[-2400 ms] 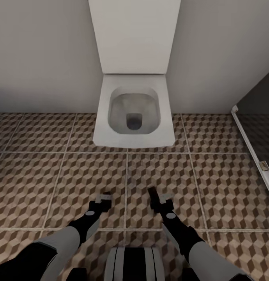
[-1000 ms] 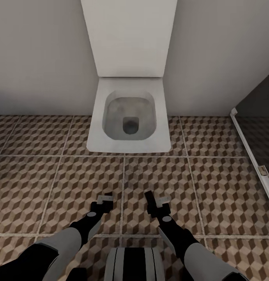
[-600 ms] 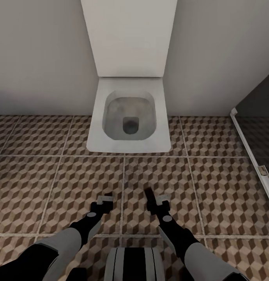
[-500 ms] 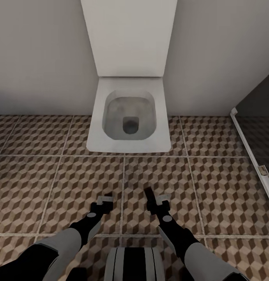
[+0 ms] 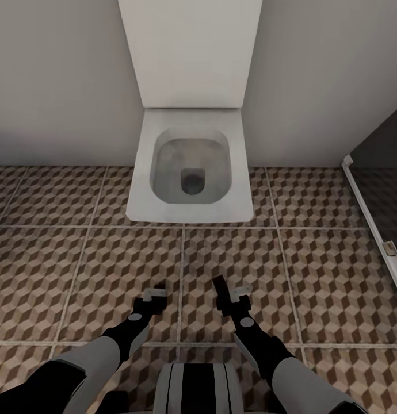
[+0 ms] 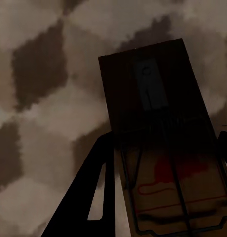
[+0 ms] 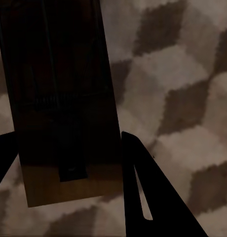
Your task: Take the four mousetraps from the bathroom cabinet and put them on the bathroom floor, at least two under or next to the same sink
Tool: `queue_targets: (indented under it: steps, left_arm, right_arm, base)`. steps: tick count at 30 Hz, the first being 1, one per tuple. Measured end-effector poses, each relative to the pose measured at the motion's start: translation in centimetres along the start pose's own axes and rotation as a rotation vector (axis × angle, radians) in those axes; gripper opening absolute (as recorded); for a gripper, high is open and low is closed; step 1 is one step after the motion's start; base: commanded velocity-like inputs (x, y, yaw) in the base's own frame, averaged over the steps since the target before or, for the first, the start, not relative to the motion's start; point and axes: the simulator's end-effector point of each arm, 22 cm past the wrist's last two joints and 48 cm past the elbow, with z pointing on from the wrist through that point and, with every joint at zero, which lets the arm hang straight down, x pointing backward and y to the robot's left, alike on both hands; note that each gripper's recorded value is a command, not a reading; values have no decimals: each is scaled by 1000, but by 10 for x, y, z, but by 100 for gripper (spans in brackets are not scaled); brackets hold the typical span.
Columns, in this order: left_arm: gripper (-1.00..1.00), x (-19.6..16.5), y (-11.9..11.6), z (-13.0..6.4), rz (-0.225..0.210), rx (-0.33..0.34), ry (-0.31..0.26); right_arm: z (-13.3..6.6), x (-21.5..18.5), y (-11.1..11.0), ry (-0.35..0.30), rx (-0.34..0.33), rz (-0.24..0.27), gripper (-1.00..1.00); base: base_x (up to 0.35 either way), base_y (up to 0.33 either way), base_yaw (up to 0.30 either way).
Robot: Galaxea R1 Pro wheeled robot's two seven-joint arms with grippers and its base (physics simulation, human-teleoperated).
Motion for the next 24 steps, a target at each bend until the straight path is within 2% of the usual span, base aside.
queue_targets:
  steps: [2,3,4,6,11,24]
  left_arm:
    - [-100,-8,1,0,-6,-1,-44]
    - [-100,-23,2,-1,-18,-3,-127]
    - [-100,-26,3,-3,-22,-6,-159]
    - [-100,-26,5,-4,-26,-9,-186]
    - [-100,-23,5,-4,-27,-9,-198]
    - [-100,-10,4,1,-27,-8,-179]
  right_arm:
    - [1,2,0,3,-1,0,-100]
    - [1,2,0,4,-1,0,-100]
    - [1,3,1,6,-1,0,-100]
    - [2,5,1,9,-2,0,-100]
    - [3,10,2,17,-3,0,-100]
    - [6,21,4,36,-7,2,-100]
  base:
    - [0,0,0]
    - [0,0,0]
    - [0,0,0]
    - [0,0,0]
    - [0,0,0]
    - [0,0,0]
